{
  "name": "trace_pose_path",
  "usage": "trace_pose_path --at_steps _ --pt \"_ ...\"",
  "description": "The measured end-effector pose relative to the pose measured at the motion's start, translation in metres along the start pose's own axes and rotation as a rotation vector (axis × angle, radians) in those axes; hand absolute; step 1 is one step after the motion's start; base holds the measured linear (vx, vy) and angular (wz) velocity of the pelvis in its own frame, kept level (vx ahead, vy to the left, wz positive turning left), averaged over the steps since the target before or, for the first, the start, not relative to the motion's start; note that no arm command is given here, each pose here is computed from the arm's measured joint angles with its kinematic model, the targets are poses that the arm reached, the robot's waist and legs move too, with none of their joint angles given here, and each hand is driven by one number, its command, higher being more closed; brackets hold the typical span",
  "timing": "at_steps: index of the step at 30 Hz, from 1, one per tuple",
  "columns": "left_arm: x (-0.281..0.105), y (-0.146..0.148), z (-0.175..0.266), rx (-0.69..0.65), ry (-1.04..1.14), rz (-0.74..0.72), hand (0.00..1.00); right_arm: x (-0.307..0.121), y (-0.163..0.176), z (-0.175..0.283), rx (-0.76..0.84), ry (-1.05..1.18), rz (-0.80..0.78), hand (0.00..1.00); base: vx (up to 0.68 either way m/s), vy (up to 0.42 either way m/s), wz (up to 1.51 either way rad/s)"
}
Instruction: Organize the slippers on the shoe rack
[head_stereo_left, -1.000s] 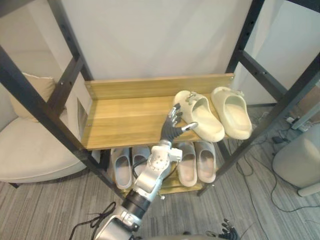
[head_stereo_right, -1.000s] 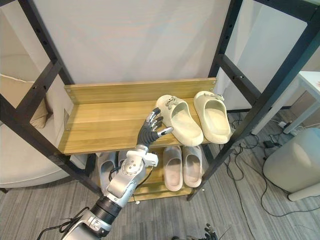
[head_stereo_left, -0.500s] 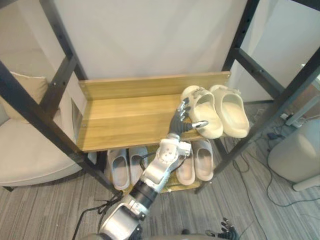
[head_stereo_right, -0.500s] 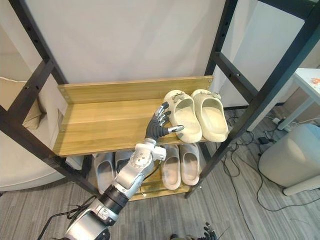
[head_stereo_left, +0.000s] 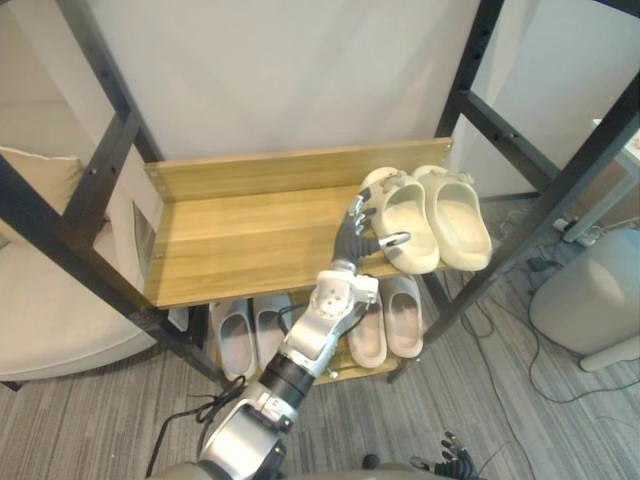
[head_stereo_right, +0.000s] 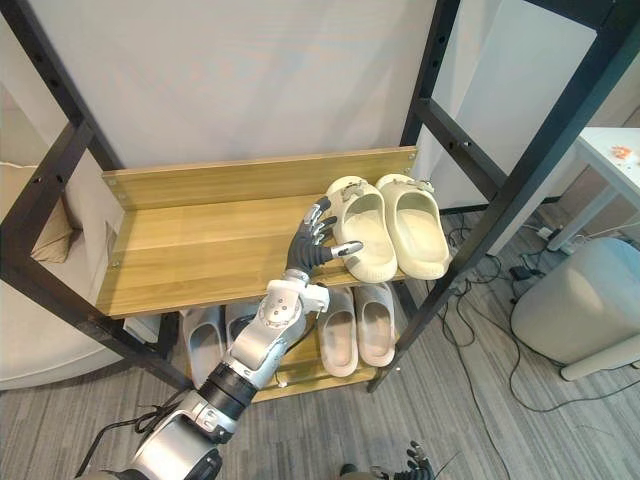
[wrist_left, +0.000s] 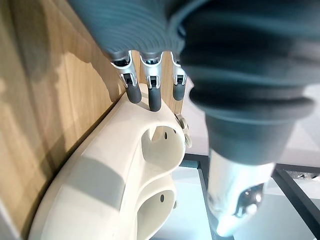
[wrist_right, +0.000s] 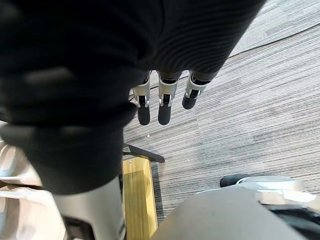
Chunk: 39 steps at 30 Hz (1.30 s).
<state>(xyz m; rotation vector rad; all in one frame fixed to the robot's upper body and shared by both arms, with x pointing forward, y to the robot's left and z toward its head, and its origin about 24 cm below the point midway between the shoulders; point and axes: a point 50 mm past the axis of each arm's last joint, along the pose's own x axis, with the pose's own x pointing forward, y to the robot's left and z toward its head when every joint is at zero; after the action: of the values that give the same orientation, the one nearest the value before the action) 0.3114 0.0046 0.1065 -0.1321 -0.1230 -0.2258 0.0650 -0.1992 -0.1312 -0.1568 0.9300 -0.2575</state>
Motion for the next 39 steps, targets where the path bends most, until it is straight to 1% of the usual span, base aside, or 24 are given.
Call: trace_pose_path --at_steps 5,11,18,21,22,25,29,35,39 --pt "0.006 0.01 0.012 -0.001 -0.041 0.026 0.0 0.0 0.0 0.001 0.001 -0.003 0.003 0.0 -0.01 -0.003 0.06" --pt "0.001 0.018 0.03 -0.009 -0.126 0.012 0.0 0.001 -0.001 0.001 -0.001 -0.004 0.017 0.0 0.01 -0.013 0.12" --pt "-0.019 0.024 0.035 -0.113 -0.168 -0.033 0.0 0.001 -0.002 -0.001 -0.01 0.004 0.038 0.0 0.0 -0.012 0.17" --pt "-0.03 0.022 0.036 -0.17 -0.179 -0.087 0.0 0.002 -0.002 -0.002 -0.012 0.013 0.041 0.0 -0.05 -0.016 0.22" --pt "-0.039 0.022 0.035 -0.202 -0.186 -0.115 0.0 0.004 -0.003 -0.005 -0.022 0.03 0.046 0.0 -0.08 -0.029 0.2" --pt "-0.055 0.02 0.029 -0.26 -0.17 -0.156 0.0 0.006 -0.007 -0.009 -0.039 0.058 0.051 0.0 -0.04 -0.021 0.11" --pt "-0.073 0.022 0.014 -0.266 -0.111 -0.208 0.0 0.008 -0.007 -0.009 -0.045 0.07 0.051 0.0 -0.01 -0.017 0.13" --pt "-0.108 0.039 -0.022 -0.259 0.056 -0.24 0.0 0.012 -0.004 -0.016 -0.062 0.116 0.07 0.0 0.0 -0.019 0.1" --pt "-0.13 0.054 -0.042 -0.263 0.15 -0.209 0.0 0.014 -0.002 -0.018 -0.078 0.136 0.08 0.0 -0.02 -0.008 0.08"
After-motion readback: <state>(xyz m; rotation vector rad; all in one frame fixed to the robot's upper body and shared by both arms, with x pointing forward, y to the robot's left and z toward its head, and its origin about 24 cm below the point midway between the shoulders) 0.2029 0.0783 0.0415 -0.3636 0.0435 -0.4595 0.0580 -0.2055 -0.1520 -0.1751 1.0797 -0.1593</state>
